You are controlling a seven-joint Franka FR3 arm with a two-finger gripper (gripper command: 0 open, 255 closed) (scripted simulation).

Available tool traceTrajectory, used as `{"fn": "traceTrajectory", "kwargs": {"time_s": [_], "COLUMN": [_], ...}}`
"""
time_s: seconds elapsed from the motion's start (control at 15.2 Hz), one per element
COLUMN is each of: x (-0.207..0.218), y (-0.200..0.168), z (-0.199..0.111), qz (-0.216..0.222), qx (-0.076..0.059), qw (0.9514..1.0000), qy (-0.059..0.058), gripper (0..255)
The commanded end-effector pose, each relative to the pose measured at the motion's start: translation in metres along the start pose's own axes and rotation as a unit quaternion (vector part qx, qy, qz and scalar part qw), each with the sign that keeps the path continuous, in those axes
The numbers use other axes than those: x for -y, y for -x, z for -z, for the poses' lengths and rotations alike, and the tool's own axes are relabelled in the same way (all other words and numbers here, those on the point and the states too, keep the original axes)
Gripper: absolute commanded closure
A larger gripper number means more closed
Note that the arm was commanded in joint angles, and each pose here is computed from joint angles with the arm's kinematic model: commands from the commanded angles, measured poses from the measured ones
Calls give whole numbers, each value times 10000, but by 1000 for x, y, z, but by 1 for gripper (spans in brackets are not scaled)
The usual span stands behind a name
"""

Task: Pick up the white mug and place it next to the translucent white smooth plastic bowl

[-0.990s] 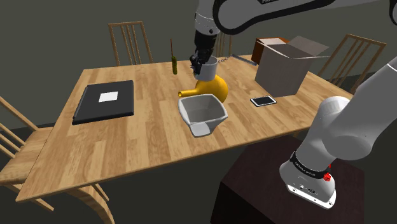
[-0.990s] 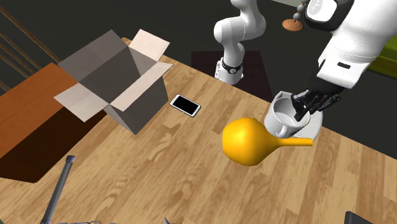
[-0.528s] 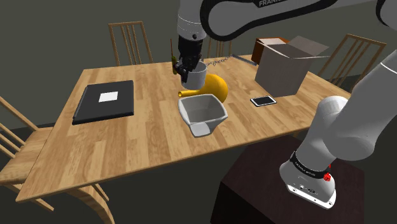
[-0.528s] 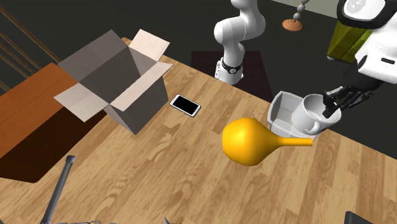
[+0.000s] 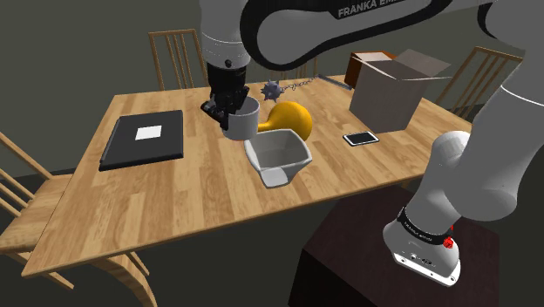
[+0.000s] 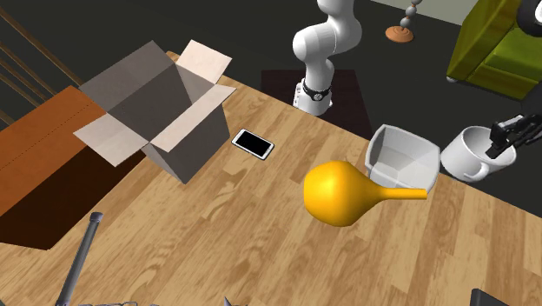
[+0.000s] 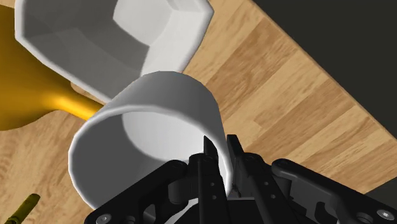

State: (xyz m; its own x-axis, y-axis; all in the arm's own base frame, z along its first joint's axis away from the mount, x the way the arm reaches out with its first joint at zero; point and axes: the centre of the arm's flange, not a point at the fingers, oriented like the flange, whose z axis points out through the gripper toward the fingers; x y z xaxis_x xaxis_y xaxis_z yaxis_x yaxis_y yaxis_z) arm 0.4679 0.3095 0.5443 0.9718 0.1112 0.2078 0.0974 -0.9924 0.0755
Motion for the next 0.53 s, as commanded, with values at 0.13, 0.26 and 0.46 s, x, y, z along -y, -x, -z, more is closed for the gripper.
{"fn": "traceTrajectory", "kwargs": {"time_s": [0.13, 0.26, 0.46], "x": [28, 28, 30], "y": [0, 2, 6], "z": [-8, -18, -34], "qz": [-9, -9, -9], "qx": [0, 0, 0], "qw": [10000, 10000, 10000], "qy": [-1, -1, -1], "gripper": [255, 255, 255]}}
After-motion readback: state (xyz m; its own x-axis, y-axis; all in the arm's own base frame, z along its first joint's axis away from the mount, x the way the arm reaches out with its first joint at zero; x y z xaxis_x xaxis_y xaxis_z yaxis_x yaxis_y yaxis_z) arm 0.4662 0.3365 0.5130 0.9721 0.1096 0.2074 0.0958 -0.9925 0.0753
